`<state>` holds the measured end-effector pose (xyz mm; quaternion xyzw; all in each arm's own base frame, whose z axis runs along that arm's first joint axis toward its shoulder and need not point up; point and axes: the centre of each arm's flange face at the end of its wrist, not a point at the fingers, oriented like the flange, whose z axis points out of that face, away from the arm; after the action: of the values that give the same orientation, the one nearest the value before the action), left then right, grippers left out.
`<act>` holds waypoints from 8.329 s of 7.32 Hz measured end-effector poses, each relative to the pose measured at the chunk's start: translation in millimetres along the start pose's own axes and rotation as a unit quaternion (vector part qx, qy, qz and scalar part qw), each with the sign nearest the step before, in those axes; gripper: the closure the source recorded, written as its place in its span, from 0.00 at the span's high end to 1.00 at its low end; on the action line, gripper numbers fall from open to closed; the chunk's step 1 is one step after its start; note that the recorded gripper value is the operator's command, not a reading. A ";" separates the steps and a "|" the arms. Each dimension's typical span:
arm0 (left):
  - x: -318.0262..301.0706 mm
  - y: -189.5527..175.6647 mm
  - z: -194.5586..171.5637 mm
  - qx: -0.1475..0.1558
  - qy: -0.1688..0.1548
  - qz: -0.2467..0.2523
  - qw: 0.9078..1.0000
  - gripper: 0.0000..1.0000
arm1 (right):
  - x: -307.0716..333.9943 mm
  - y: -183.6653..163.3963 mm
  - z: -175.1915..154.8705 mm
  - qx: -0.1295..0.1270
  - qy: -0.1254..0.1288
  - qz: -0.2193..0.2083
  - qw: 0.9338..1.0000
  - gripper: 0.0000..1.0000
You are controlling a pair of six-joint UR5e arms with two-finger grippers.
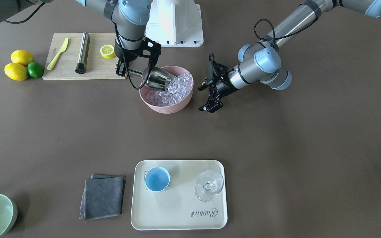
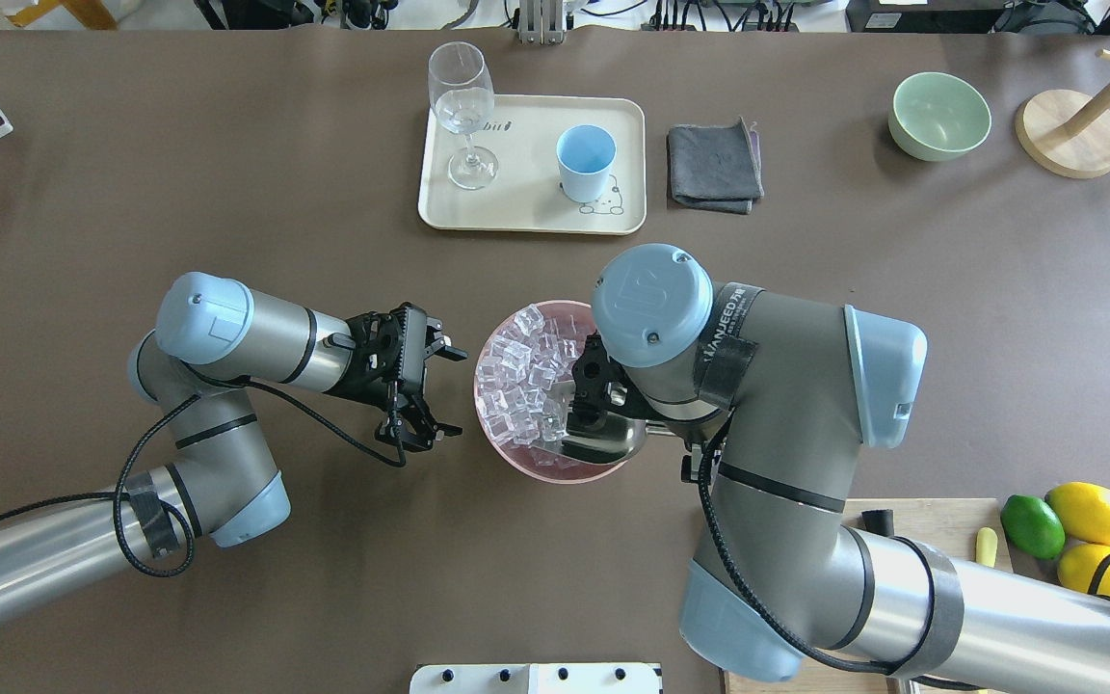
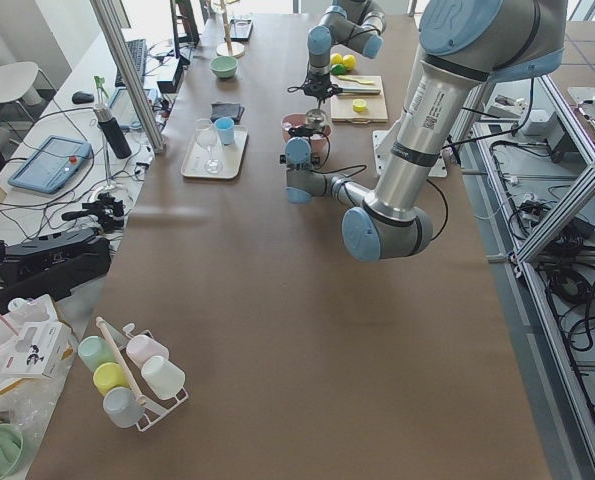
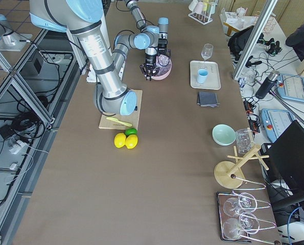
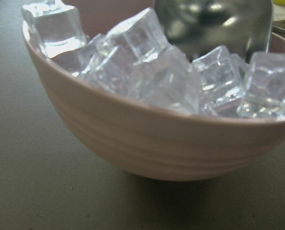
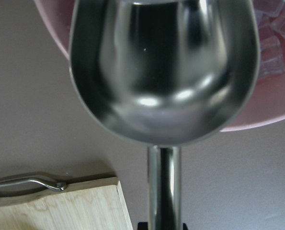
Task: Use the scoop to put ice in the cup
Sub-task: 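Scoop ice cubes with the right gripper while the left gripper steadies the bowl, then carry the filled scoop to the blue cup with the right gripper while the left withdraws, then tilt the scoop over the blue cup to pour the ice with the right gripper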
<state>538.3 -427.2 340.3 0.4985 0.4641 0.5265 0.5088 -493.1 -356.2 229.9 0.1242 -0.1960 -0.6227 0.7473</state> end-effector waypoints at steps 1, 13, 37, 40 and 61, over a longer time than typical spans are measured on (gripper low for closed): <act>0.4 0.0 0.4 0.000 0.000 0.000 1.000 0.98 | -0.8 2.0 1.2 0.011 -0.001 -0.004 1.000 0.00; 2.7 1.9 5.1 -0.003 -0.003 -0.001 1.000 0.98 | 39.4 18.6 -8.6 0.045 0.006 -0.031 0.999 0.00; -115.9 124.0 -222.6 -0.200 -0.024 -0.267 0.942 0.98 | 119.8 57.2 -42.9 0.227 0.004 0.431 0.873 0.00; -128.2 171.5 -289.0 -0.239 -0.054 -0.361 0.900 0.98 | 114.9 41.6 -45.9 0.137 -0.098 0.454 0.875 0.00; -94.1 338.0 -508.1 -0.295 -0.211 -0.559 0.746 0.98 | 242.5 -6.3 -84.3 0.061 -0.416 0.504 0.754 0.00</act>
<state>5.5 -529.2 635.3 0.0738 0.3621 0.1397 0.9187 -425.1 -599.8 185.5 -0.2186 -0.5588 -0.1326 0.7889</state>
